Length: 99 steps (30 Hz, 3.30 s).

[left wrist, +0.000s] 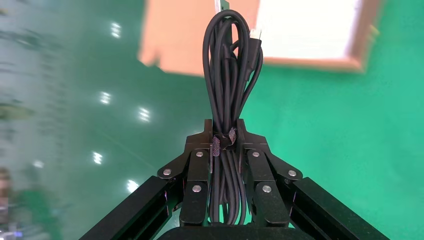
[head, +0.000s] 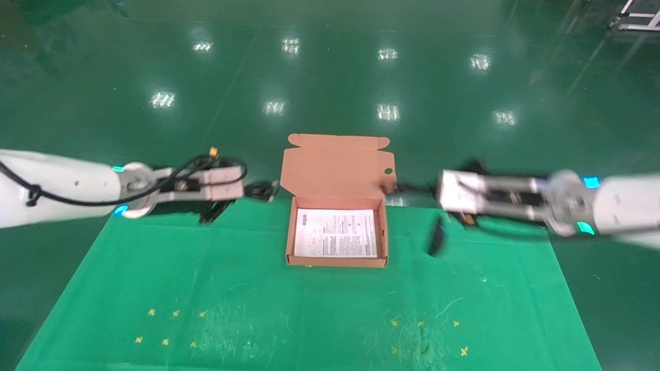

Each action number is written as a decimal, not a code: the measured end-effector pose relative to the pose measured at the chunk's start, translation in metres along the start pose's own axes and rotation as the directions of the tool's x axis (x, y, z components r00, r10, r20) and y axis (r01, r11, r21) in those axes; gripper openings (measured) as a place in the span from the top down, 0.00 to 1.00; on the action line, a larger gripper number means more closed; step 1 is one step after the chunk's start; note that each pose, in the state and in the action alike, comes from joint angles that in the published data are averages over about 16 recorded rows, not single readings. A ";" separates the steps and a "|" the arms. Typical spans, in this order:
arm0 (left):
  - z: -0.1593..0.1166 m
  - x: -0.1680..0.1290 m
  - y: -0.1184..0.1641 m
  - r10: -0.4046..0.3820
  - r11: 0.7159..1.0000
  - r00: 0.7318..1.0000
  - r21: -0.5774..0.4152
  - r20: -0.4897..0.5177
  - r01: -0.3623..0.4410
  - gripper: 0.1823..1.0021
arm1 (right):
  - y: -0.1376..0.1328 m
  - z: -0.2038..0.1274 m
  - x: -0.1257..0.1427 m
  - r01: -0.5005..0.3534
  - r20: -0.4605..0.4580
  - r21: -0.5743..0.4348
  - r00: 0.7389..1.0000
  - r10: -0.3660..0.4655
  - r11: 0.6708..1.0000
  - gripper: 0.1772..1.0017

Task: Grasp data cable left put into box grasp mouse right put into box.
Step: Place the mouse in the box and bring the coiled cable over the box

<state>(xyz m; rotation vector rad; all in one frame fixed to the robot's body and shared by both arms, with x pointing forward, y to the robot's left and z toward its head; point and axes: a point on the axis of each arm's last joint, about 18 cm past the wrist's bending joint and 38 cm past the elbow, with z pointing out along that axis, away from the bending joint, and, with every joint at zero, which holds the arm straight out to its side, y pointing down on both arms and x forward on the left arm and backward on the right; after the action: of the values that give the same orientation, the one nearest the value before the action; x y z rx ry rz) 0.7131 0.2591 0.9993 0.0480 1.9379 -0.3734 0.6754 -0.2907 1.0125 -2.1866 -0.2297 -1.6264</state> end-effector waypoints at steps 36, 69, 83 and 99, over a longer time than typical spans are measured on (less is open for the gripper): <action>0.004 -0.038 -0.019 0.084 0.996 0.989 -0.045 0.119 -0.079 0.90 | -0.109 0.083 0.059 0.134 -0.073 0.163 0.990 -0.124 0.977 0.95; -0.021 -0.017 0.022 0.043 0.978 0.994 -0.210 0.099 -0.021 0.90 | -0.084 0.145 -0.032 -0.221 0.083 0.118 0.974 0.212 0.968 0.95; -0.017 -0.014 0.016 0.051 0.980 0.994 -0.196 0.100 -0.031 0.90 | -0.070 0.144 -0.039 -0.254 0.072 0.098 0.966 0.248 0.962 0.90; 0.032 0.009 -0.050 0.123 0.992 0.987 -0.029 0.105 -0.121 0.90 | -0.030 0.102 -0.011 -0.230 -0.012 0.098 0.973 0.232 0.968 0.61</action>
<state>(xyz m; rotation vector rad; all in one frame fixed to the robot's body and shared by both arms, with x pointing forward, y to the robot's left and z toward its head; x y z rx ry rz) 0.7281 0.2015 0.9921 0.1288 1.8239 -0.2669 0.7506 -0.2205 0.9841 -2.0364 -0.0426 -1.4805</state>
